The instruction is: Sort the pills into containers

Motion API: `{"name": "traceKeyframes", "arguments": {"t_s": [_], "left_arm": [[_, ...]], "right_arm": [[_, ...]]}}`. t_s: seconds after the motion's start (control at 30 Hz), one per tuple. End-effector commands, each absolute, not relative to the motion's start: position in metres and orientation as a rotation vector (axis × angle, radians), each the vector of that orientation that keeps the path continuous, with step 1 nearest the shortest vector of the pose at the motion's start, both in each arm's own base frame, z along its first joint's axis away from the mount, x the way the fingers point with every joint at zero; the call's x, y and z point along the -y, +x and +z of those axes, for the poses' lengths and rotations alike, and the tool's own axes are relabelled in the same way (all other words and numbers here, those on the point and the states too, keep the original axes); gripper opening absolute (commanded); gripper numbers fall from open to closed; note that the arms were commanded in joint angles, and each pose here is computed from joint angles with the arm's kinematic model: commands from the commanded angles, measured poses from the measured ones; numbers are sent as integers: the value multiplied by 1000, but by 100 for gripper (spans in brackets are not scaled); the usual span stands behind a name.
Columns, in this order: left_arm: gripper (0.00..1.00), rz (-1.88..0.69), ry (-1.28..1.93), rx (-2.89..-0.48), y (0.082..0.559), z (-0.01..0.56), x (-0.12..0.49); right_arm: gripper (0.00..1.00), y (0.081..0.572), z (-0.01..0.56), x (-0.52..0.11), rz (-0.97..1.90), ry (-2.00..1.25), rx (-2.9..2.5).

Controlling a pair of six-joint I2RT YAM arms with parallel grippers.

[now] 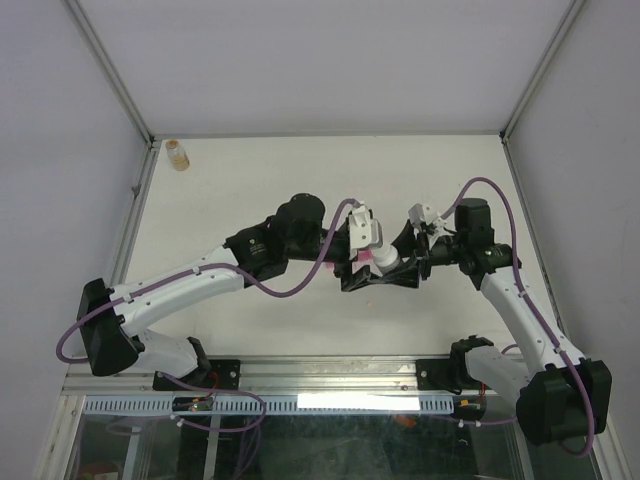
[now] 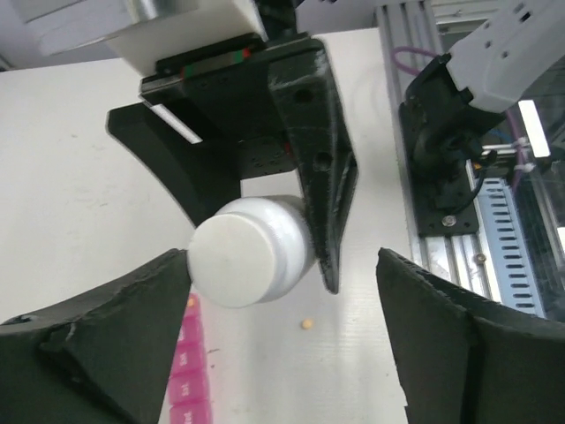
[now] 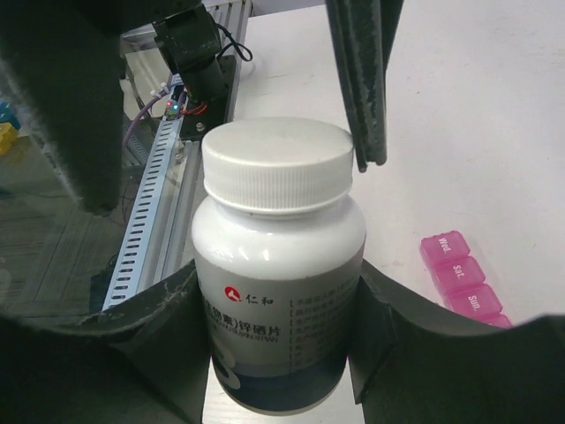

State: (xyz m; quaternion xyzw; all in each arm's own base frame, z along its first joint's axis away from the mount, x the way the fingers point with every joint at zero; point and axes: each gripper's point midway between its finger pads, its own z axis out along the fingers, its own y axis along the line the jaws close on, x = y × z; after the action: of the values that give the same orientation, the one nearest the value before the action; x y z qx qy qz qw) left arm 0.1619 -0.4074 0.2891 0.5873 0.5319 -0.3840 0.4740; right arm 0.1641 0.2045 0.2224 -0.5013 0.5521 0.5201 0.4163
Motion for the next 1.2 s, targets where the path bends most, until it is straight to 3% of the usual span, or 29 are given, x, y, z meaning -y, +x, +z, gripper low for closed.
{"name": "traceKeyframes", "arguments": {"t_s": [0.0,0.23,0.73,0.8,0.97,1.17], "left_arm": [[97,-1034,1346,-1131,142,333,412],[99,-1137,1024,-1150,145,369,382],[99,-1421,445,-1384,157,365,348],[93,-1399,400,-1439,164,359,348],[66,-1250,381,-1614,180,342,362],[64,-1097,422,-1759,188,320,385]], "right_arm": [[0,175,238,-204,1232,-1272,-1334],[0,176,238,-204,1232,-1272,-1334],[0,177,235,-204,1238,-1269,-1342],[0,177,236,-204,1235,-1269,-1342],[0,178,235,-204,1234,-1268,-1347],[0,179,234,-204,1230,-1267,-1350]]}}
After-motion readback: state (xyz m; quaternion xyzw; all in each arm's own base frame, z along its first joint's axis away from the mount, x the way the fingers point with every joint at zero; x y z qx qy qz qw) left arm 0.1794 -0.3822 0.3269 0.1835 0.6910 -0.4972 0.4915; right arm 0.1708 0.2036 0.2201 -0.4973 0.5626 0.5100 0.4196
